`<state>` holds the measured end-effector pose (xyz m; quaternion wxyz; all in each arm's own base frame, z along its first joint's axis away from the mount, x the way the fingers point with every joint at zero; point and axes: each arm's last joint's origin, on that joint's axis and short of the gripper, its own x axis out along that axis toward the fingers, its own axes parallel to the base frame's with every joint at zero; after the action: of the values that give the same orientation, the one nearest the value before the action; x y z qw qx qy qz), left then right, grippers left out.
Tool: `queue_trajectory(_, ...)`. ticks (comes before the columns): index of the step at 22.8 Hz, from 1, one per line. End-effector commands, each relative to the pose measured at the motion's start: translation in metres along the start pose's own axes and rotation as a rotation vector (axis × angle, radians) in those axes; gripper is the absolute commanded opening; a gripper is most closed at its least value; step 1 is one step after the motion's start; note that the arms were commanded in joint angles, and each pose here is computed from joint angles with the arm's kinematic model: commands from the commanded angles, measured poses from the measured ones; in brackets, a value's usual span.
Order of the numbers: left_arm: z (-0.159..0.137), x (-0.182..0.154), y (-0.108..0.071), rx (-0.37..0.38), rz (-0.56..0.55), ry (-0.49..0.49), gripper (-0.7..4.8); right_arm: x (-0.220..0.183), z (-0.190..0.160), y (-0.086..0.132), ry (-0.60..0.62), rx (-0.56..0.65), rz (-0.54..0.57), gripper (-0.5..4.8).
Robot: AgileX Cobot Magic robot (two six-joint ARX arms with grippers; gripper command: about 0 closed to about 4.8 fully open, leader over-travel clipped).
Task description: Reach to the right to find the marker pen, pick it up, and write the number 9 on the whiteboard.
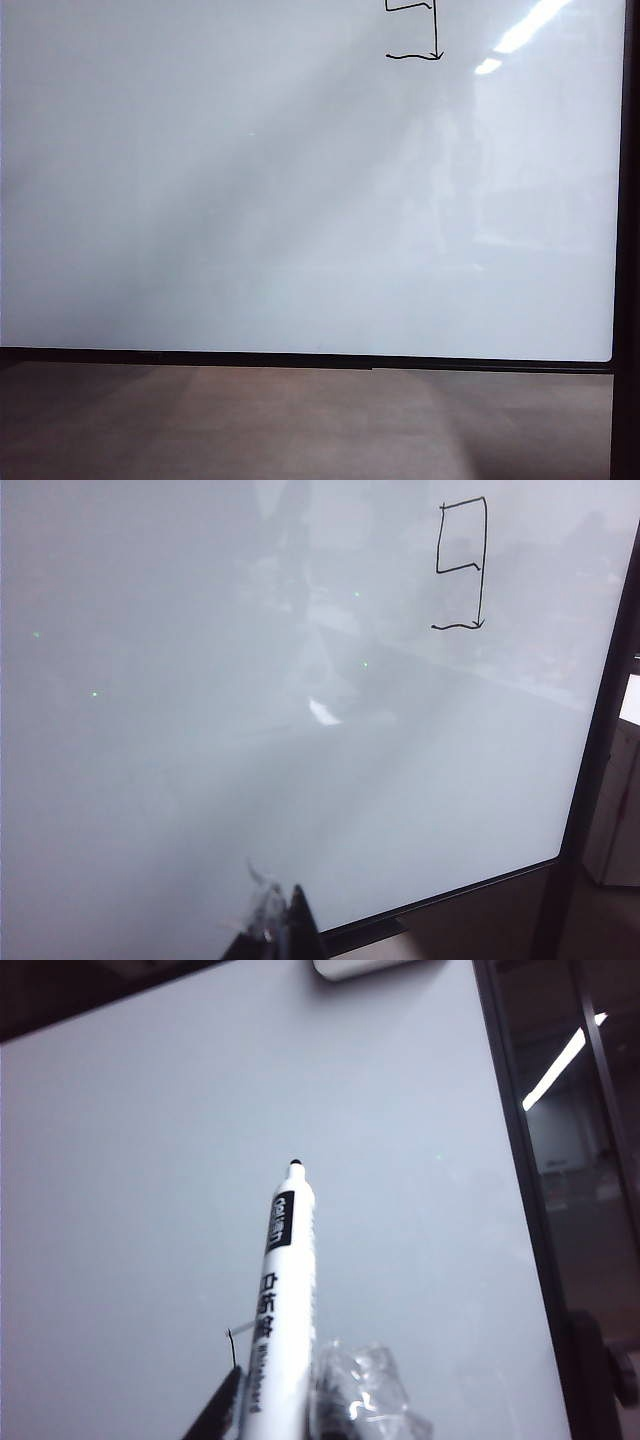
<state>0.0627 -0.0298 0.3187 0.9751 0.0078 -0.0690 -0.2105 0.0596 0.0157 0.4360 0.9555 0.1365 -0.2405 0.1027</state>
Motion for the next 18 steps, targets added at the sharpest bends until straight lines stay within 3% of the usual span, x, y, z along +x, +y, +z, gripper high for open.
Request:
queue_trajectory(1, -0.006, -0.007, 0.001, -0.001, 0.022, -0.033, -0.05, -0.005, 0.002, -0.001, 0.013, -0.011, -0.003, -0.06)
queue_trajectory(4, -0.020, -0.012, 0.004, 0.019, 0.031, -0.074, -0.05, -0.007, 0.003, -0.001, 0.014, -0.011, -0.003, -0.06)
queue_trajectory(7, -0.042, -0.022, 0.009, 0.059, 0.112, -0.090, -0.05, -0.007, 0.002, -0.001, 0.024, -0.014, -0.003, -0.06)
queue_trajectory(13, -0.074, -0.016, 0.027, 0.064, 0.352, 0.022, -0.05, -0.005, 0.000, -0.001, 0.029, -0.022, -0.001, -0.06)
queue_trajectory(18, -0.110, -0.009, 0.032, 0.033, 0.355, 0.116, -0.05, -0.004, -0.001, -0.001, 0.033, -0.030, -0.004, -0.06)
